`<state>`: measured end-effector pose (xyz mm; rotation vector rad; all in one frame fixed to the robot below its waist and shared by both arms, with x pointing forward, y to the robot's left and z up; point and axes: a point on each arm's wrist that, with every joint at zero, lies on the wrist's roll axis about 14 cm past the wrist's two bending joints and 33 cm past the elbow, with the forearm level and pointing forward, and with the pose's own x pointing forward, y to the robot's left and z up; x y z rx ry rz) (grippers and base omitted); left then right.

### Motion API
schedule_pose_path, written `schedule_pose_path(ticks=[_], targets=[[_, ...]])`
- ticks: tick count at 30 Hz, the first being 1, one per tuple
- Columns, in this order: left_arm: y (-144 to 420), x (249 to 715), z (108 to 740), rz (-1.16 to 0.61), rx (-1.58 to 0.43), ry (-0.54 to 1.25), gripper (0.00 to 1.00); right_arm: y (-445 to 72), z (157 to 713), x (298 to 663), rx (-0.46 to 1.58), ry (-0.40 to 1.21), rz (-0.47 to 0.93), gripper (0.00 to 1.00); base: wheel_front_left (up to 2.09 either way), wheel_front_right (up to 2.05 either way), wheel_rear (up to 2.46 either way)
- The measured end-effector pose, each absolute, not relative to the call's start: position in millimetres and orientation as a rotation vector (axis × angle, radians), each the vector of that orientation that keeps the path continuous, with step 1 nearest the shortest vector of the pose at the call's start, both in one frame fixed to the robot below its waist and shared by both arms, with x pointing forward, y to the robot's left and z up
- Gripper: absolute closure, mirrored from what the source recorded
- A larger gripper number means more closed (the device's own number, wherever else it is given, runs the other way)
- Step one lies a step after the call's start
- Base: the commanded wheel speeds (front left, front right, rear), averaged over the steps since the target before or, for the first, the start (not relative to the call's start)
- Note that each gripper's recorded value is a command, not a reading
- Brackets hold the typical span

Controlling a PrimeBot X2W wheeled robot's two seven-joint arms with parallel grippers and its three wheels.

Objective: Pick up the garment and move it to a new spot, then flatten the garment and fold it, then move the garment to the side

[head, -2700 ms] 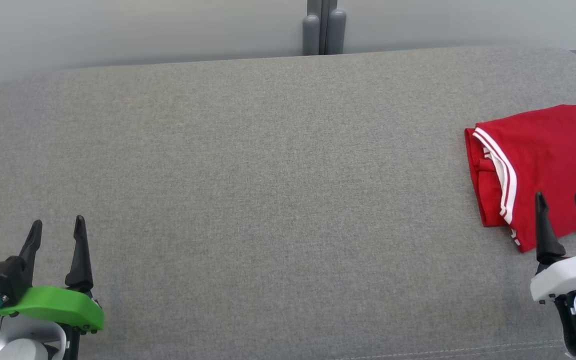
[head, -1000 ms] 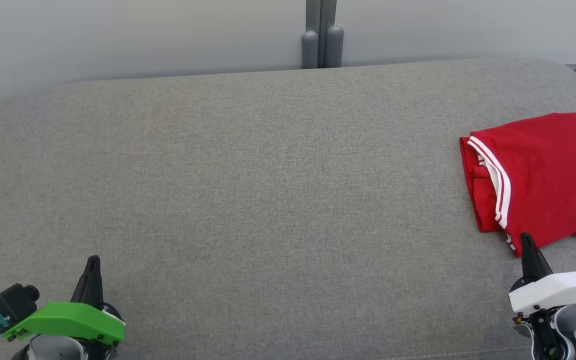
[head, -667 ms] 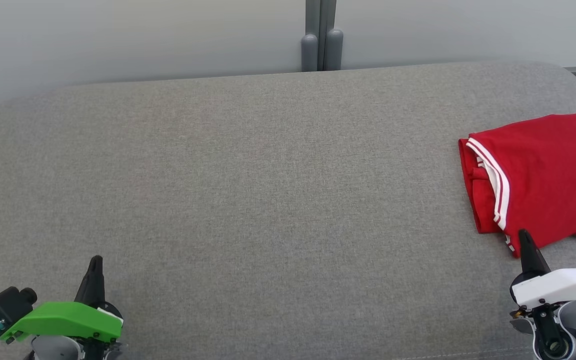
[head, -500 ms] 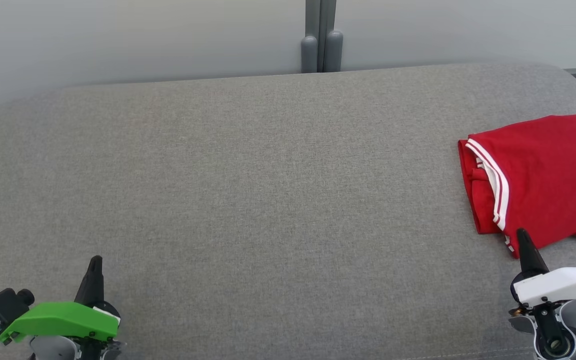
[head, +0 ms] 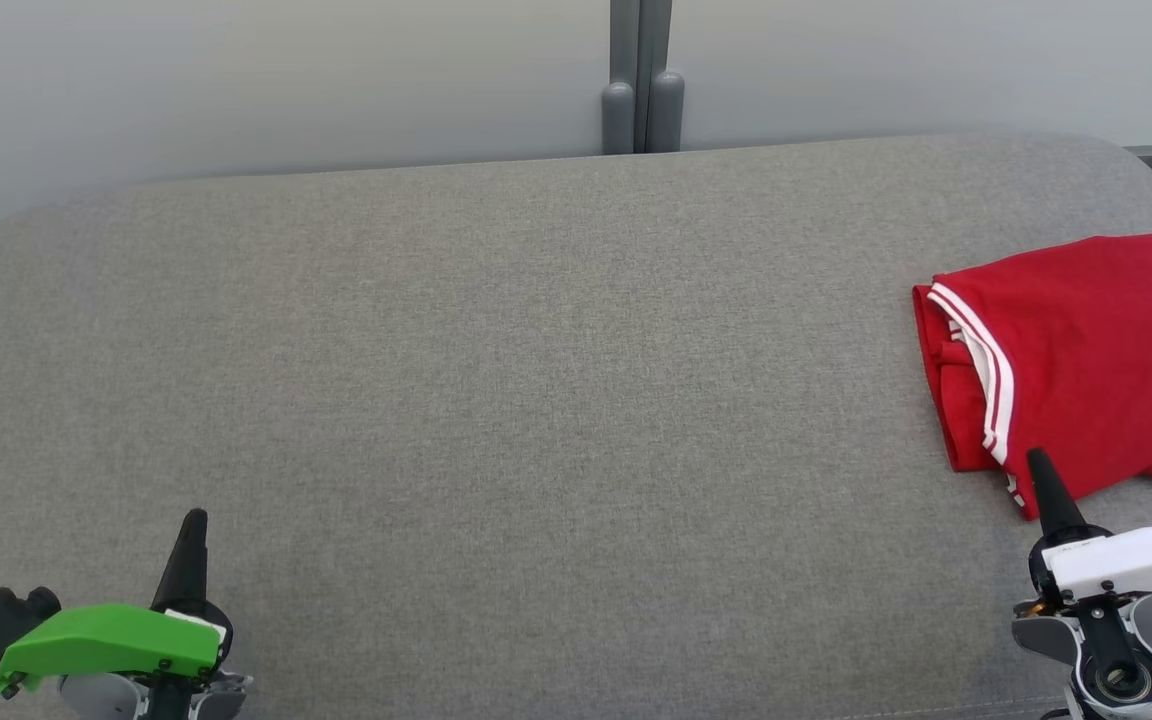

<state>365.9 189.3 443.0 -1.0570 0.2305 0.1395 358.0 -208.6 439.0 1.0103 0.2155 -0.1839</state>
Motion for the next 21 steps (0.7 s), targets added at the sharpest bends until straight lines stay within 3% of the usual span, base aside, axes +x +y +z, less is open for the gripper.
schedule_pose_path(ticks=[21], targets=[[186.7, 369.9, 457.7, 0.106, -1.311, 0.180, 1.00, -207.6, 455.4, 365.2, 1.291, 0.148, -0.159, 1.00, 0.00, 0.00, 0.00]])
